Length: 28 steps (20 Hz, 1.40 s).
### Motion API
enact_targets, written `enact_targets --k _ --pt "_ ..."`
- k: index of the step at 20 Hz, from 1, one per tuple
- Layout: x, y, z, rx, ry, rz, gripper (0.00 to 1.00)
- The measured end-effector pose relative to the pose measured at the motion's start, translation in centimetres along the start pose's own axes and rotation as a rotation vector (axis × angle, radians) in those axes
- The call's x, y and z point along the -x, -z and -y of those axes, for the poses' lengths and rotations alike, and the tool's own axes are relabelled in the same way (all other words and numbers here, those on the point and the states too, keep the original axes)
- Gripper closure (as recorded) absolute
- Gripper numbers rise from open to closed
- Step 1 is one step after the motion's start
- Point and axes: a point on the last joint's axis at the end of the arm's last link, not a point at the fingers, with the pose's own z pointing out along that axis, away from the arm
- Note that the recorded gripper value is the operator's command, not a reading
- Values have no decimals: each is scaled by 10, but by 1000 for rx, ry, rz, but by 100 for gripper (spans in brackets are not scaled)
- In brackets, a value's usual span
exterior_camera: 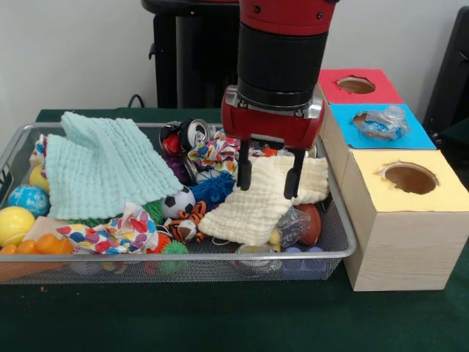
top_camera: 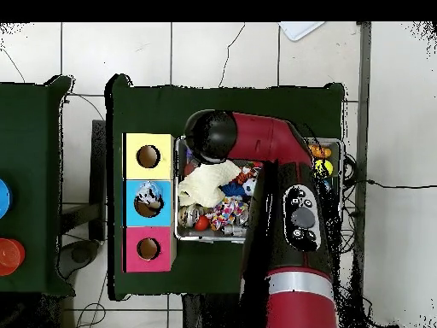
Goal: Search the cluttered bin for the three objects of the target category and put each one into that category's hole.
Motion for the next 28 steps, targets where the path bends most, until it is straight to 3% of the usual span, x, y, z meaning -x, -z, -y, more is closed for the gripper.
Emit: enact_targets --k 5,11,20,24,28 --pt "0 2 -14 28 -18 -7 0" --pt "0 -4 -12 34 -28 5 0" --pt "4 -49 8 36 -55 116 0" --pt "-3 -65 7 38 -64 96 0" --pt "-15 -73 -5 37 -64 45 0"
